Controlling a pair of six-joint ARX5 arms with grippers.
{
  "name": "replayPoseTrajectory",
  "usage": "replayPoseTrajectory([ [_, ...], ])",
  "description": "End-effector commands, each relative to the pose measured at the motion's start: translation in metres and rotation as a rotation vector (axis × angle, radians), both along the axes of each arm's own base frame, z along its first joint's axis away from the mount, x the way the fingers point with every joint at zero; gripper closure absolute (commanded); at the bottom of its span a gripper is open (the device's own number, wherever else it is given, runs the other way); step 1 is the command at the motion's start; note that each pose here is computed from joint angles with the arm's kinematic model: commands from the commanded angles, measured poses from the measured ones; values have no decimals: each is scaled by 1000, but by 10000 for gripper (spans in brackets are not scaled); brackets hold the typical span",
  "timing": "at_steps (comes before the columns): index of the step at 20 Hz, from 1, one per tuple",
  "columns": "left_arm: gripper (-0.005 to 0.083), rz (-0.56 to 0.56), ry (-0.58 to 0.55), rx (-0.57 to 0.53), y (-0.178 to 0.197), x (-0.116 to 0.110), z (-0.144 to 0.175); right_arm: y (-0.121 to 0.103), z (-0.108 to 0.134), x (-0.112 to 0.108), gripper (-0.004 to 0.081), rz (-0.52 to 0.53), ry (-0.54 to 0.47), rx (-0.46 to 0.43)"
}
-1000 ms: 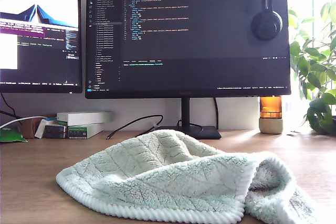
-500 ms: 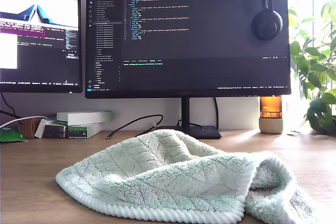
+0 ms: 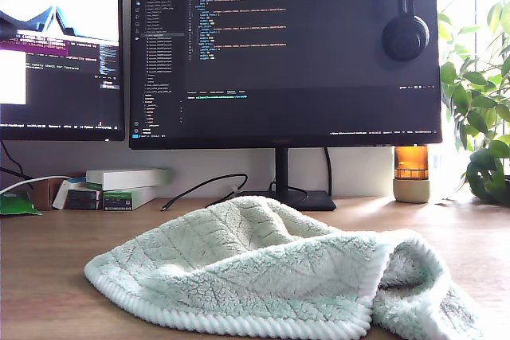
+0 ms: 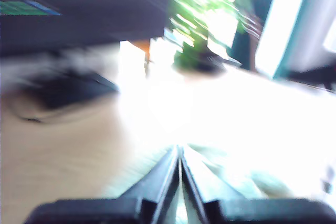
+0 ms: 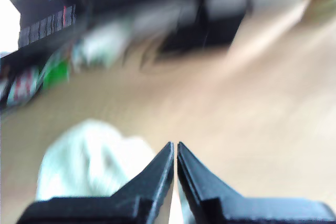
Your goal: Fold the tea towel to a neat square and place it to the right
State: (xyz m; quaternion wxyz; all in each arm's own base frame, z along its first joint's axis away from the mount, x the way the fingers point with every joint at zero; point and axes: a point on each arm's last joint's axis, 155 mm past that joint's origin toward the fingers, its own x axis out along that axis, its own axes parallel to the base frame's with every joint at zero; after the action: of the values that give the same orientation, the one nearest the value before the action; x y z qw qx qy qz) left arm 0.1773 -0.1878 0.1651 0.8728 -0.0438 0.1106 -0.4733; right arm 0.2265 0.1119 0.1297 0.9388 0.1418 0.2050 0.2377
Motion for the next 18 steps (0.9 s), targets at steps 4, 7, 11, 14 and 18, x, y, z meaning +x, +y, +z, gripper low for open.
replayPoseTrajectory([
  [4,796,-209,-26,141,-48,-21,-15,31,12,0,781,153,53,-44],
  [7,796,-334,-111,284,-74,-34,-32,39,-1,-2,781,229,113,-135],
  [11,796,-497,-223,425,-101,-49,-52,39,-12,2,781,269,151,-220],
  [14,712,-575,-219,492,-115,-56,-72,41,-12,6,781,278,144,-236],
  [18,609,-592,-206,534,-127,-48,-96,39,-13,8,781,269,147,-244],
])
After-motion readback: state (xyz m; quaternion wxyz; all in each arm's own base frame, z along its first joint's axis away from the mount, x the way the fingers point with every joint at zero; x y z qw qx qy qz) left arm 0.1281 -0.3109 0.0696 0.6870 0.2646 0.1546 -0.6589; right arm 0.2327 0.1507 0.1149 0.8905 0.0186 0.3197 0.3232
